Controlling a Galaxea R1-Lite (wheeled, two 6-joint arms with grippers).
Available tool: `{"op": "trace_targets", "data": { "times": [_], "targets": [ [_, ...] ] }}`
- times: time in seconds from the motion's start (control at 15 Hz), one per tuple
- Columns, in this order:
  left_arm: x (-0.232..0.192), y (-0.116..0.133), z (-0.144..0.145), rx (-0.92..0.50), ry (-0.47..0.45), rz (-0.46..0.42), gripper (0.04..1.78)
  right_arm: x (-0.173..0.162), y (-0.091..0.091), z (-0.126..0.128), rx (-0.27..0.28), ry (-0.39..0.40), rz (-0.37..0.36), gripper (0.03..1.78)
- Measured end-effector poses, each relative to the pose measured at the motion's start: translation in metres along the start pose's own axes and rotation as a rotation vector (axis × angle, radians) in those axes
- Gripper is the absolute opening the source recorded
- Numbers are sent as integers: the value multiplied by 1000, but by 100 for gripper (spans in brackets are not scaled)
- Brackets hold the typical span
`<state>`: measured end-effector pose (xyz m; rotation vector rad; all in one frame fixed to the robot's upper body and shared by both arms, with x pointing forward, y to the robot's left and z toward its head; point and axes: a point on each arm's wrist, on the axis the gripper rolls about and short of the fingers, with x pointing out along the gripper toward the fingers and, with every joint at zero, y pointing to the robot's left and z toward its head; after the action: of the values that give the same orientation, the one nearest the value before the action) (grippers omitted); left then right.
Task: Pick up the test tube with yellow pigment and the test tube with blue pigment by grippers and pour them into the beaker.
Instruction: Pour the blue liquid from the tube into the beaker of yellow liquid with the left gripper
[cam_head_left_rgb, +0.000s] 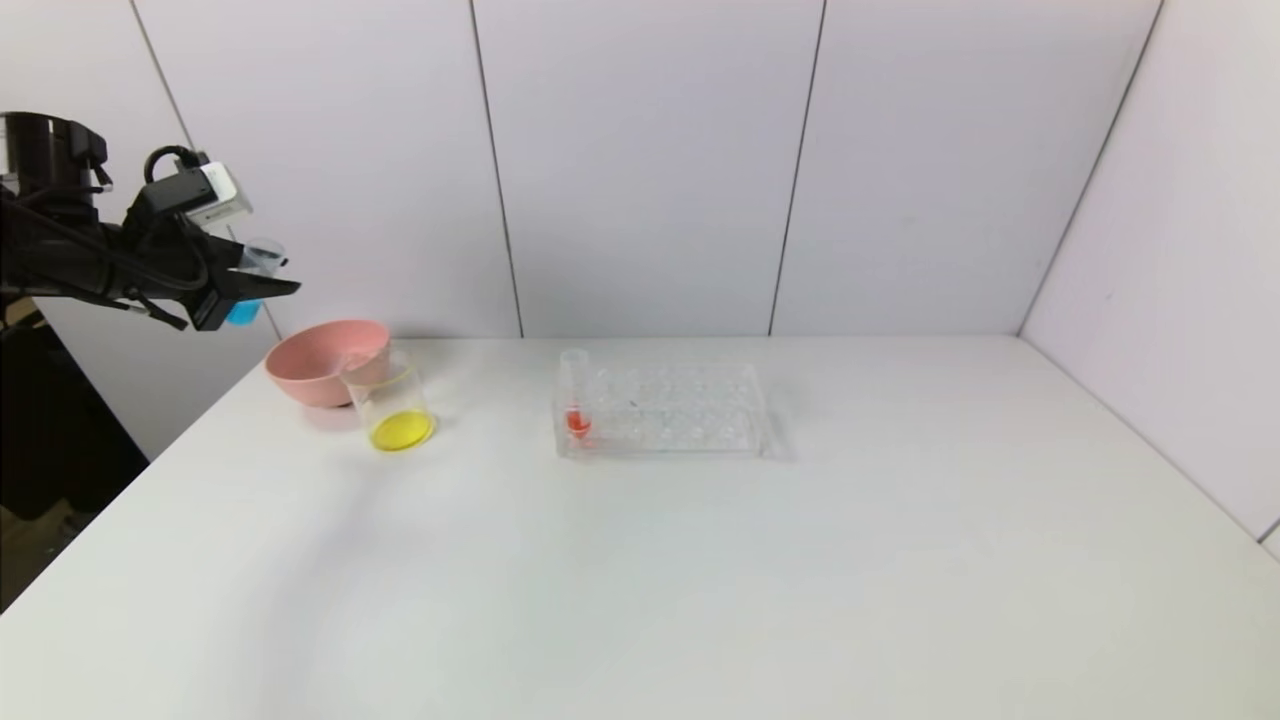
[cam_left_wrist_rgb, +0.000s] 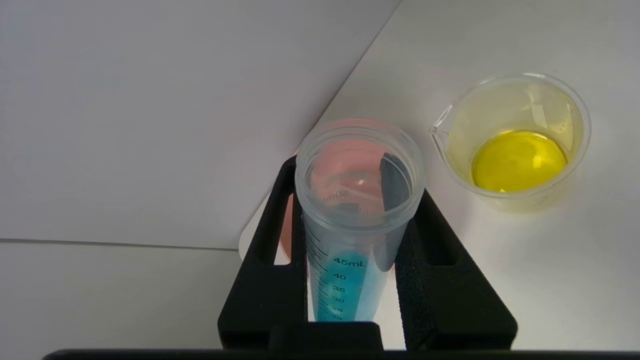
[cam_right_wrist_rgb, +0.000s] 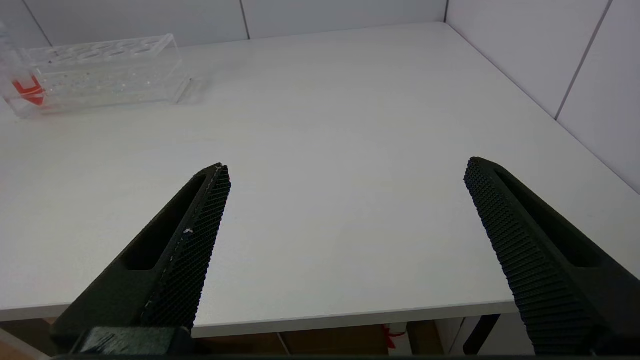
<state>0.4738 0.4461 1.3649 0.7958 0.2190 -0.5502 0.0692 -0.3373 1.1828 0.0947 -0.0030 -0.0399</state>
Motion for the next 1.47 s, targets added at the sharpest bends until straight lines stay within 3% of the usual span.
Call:
{"op": "trace_targets", "data": {
  "times": [0.53, 1.47],
  "targets": [
    [5, 0, -8, 180, 74, -160, 50, 0, 0, 0, 0, 0, 0, 171],
    [23, -2, -18, 275, 279, -144, 50, 0, 0, 0, 0, 0, 0, 171]
  ]
}}
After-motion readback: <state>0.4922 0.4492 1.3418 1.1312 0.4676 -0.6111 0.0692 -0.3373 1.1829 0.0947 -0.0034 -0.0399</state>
